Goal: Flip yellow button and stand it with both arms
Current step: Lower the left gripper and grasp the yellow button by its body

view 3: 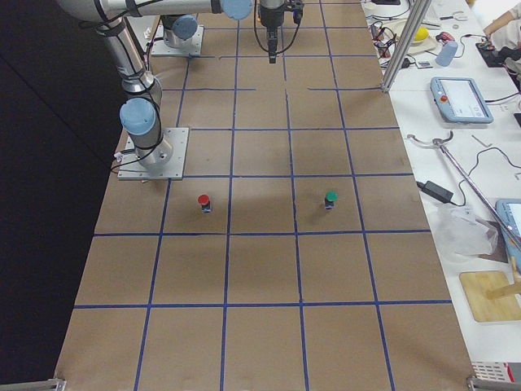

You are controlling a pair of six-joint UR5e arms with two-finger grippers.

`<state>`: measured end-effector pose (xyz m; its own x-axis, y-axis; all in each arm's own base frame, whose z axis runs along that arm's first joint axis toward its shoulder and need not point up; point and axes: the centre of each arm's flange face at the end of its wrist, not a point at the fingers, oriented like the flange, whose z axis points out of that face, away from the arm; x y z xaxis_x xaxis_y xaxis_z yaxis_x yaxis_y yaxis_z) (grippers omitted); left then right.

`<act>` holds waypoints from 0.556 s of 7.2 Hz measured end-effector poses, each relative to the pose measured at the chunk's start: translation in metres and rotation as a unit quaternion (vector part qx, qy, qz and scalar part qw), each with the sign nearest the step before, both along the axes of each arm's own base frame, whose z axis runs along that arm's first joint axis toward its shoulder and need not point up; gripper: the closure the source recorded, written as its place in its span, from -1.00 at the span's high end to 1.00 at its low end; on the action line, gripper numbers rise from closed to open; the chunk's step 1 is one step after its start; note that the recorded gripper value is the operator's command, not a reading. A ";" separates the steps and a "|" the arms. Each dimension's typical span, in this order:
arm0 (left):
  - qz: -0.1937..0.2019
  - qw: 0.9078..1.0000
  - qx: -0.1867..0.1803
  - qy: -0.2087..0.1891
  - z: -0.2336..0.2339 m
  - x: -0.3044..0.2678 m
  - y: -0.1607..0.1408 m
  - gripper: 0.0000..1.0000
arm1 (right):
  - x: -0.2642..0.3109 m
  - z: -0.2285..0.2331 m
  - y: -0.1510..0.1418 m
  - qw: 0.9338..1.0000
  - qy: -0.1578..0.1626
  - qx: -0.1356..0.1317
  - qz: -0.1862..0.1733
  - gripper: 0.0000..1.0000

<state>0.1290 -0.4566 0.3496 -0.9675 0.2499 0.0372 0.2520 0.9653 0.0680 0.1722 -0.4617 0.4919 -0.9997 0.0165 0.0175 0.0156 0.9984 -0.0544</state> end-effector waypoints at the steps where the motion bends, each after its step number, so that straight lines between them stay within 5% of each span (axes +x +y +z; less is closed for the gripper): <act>1: -0.020 1.000 0.001 0.005 -0.022 0.027 -0.001 1.00 | 0.000 0.000 0.000 1.000 0.000 0.000 0.000 1.00; 4: -0.027 0.999 0.016 0.021 -0.083 0.071 -0.007 0.91 | 0.000 0.000 0.001 1.000 0.000 0.001 0.000 1.00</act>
